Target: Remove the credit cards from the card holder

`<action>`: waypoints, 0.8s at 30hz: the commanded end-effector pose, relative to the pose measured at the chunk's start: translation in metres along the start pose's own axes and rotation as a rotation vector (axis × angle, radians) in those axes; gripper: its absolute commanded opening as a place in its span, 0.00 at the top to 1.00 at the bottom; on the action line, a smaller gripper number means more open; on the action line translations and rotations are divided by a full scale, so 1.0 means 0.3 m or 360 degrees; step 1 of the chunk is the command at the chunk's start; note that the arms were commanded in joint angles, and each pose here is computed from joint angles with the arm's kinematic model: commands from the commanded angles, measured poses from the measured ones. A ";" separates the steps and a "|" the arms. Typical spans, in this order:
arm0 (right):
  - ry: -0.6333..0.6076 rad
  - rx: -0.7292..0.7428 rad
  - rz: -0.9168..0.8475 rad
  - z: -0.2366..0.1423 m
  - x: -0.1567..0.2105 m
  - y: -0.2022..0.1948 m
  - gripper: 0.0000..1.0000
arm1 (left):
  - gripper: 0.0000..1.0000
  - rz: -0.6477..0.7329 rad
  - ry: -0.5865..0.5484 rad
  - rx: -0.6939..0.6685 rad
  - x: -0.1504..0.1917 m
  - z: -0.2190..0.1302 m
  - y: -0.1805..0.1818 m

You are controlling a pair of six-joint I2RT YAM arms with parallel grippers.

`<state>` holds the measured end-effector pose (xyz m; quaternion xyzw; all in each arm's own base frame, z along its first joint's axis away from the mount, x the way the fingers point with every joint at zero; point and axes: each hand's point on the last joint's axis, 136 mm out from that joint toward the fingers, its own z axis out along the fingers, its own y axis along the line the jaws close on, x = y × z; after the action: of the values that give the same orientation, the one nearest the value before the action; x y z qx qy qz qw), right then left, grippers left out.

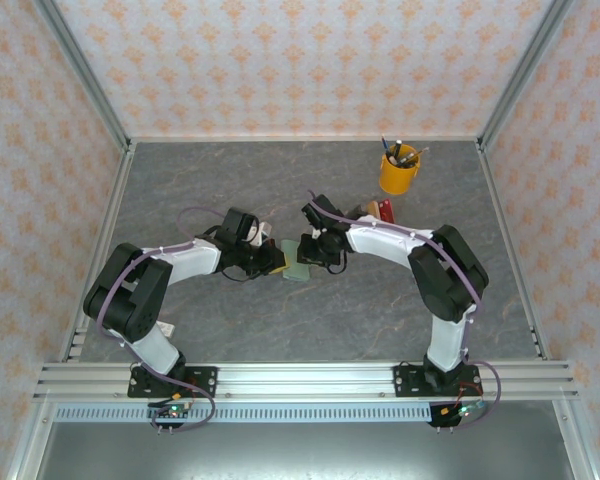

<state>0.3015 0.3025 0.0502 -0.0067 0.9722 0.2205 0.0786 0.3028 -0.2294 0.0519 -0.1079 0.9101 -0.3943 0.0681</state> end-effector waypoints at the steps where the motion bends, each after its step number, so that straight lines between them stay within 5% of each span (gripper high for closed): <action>1: -0.0056 -0.0059 -0.0051 -0.032 -0.030 0.040 0.66 | 1.00 -0.0026 -0.0003 -0.0037 -0.004 -0.009 0.009; 5: 0.0015 -0.0137 -0.0077 -0.018 -0.012 0.073 0.56 | 1.00 -0.0016 0.0013 -0.0021 -0.001 -0.006 0.002; 12: 0.0049 -0.0058 -0.0059 0.018 -0.011 0.048 0.57 | 1.00 -0.0012 0.0028 -0.0012 0.002 -0.005 -0.002; 20: 0.0026 0.0096 -0.0055 0.022 -0.016 -0.006 0.73 | 1.00 -0.0013 0.0029 -0.0022 0.004 -0.005 0.001; 24: 0.0010 0.0138 -0.0040 0.021 -0.020 -0.023 0.93 | 1.00 -0.0015 0.0018 -0.0034 0.002 -0.009 0.004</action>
<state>0.3069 0.3146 0.0518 -0.0287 0.9714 0.2226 0.0771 0.3028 -0.2294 0.0523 -0.1081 0.9105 -0.3934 0.0668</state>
